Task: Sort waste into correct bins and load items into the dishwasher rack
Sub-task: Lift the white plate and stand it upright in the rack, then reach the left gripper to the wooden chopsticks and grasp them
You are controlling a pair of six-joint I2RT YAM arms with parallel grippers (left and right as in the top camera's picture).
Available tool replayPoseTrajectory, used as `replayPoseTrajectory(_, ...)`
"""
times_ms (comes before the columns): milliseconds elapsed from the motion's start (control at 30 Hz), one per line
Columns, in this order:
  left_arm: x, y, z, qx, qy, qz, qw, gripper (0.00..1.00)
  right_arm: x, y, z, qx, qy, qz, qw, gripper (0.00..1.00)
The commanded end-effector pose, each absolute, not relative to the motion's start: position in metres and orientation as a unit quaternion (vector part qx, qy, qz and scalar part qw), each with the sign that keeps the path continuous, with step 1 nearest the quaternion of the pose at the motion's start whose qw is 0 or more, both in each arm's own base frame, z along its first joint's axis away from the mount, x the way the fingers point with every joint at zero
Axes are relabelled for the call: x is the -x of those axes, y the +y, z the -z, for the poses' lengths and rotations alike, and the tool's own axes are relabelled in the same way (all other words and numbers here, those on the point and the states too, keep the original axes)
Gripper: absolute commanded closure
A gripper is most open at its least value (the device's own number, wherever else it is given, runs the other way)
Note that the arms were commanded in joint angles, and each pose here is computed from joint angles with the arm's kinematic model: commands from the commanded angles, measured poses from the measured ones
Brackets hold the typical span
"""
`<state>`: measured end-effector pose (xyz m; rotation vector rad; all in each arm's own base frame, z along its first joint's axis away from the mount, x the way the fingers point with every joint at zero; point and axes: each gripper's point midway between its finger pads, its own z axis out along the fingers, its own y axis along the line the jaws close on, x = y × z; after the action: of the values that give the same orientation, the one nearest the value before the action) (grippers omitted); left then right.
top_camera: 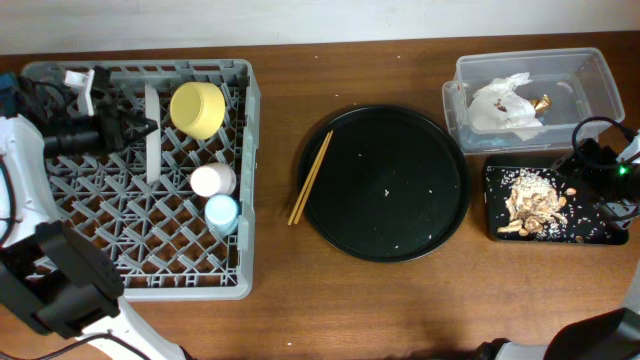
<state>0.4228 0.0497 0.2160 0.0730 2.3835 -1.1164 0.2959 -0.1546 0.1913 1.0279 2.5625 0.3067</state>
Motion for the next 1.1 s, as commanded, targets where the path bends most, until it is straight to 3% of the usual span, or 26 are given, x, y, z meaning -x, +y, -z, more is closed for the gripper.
replayPoseTrajectory(0, -0.419, 0.061, -0.201, -0.037, 0.903, 0.356, 0.236, 0.66, -0.295, -0.154, -0.189, -0.358, 0.91, -0.111, 0.177, 0.05)
replayPoseTrajectory(33, -0.418, 0.064, -0.198, -0.037, 0.908, 0.347, 0.233, 0.49, -0.295, -0.154, -0.189, -0.358, 0.91, -0.111, 0.177, 0.05)
replayPoseTrajectory(100, -0.42, 0.065, -0.199, -0.039, 0.908, 0.342, 0.238, 0.34, -0.296, -0.154, -0.189, -0.358, 0.91, -0.111, 0.177, 0.05)
replayPoseTrajectory(167, -0.424, 0.067, -0.206, -0.03, 0.908, 0.34, 0.243, 0.34, -0.296, -0.154, -0.189, -0.358, 0.91, -0.111, 0.177, 0.05)
replayPoseTrajectory(300, -0.431, 0.061, -0.267, -0.061, 0.901, 0.309, 0.299, 0.33, -0.296, -0.154, -0.189, -0.358, 0.91, -0.111, 0.177, 0.05)
replayPoseTrajectory(433, -0.429, 0.01, -0.304, -0.146, 0.905, 0.243, 0.316, 0.3, -0.295, -0.154, -0.189, -0.358, 0.91, -0.111, 0.177, 0.05)
replayPoseTrajectory(600, -0.42, -0.098, -0.281, -0.266, 0.911, 0.188, 0.252, 0.3, -0.296, -0.153, -0.189, -0.358, 0.91, -0.113, 0.177, 0.02)
replayPoseTrajectory(700, -0.417, -0.142, -0.256, -0.273, 0.933, 0.089, 0.217, 0.3, -0.296, -0.152, -0.189, -0.358, 0.91, -0.114, 0.176, 0.01)
replayPoseTrajectory(800, -0.408, -0.187, -0.223, -0.314, 0.93, 0.072, 0.175, 0.32, -0.294, -0.148, -0.188, -0.36, 0.909, -0.123, 0.17, 0.01)
replayPoseTrajectory(1067, -0.406, -0.223, -0.142, -0.339, 0.936, 0.036, 0.088, 0.32, -0.29, -0.146, -0.187, -0.361, 0.91, -0.125, 0.16, 0.01)
